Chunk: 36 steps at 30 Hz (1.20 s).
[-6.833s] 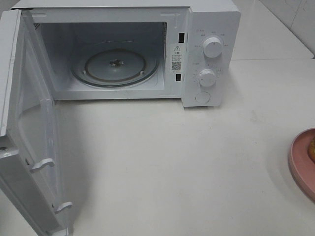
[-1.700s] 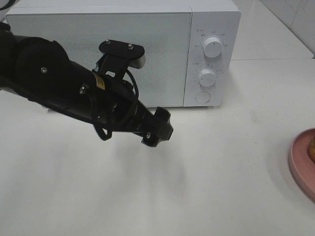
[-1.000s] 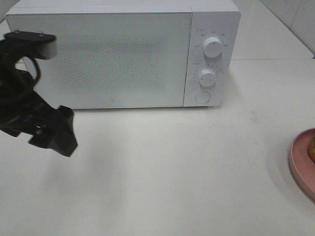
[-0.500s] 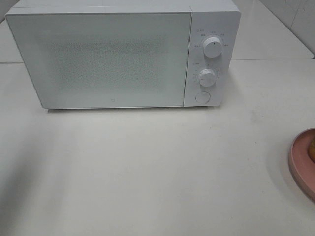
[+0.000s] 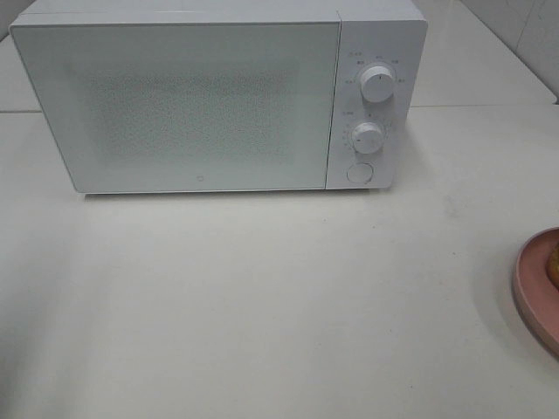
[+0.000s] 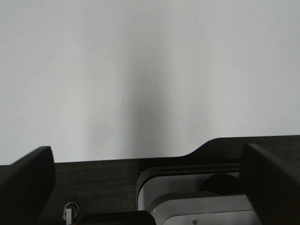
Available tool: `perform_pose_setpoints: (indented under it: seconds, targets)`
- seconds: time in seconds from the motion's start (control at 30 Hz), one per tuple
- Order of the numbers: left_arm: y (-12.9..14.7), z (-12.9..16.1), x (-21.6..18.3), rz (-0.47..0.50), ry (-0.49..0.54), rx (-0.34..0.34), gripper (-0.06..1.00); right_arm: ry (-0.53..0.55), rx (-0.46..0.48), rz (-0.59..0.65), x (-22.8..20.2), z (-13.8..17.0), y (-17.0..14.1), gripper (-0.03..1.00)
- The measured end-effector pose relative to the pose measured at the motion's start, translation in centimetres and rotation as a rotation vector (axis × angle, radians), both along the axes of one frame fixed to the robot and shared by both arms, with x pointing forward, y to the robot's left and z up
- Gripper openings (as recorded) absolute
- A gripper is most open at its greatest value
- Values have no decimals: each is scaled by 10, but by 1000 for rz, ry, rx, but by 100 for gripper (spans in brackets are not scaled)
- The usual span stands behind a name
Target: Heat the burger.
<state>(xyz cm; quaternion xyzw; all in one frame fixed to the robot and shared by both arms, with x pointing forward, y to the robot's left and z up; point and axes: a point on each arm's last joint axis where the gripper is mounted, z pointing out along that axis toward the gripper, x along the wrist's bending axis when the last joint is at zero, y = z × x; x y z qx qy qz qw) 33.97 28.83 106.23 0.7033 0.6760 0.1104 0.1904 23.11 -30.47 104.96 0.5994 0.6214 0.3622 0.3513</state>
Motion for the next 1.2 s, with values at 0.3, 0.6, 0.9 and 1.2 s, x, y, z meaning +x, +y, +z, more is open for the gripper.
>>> perform_pose_setpoints:
  seconds: [0.3, 0.6, 0.9, 1.2]
  targets:
    - [2, -13, -40, 0, -155, -4, 98, 0, 0, 0, 0, 0, 0, 77]
    - [3, -10, -63, 5, -369, -12, 99, 0, 0, 0, 0, 0, 0, 77]
    - [4, -6, -86, 6, -520, -18, 99, 0, 0, 0, 0, 0, 0, 77]
    - [4, -5, -105, 80, -646, 0, 99, 0, 0, 0, 0, 0, 0, 77]
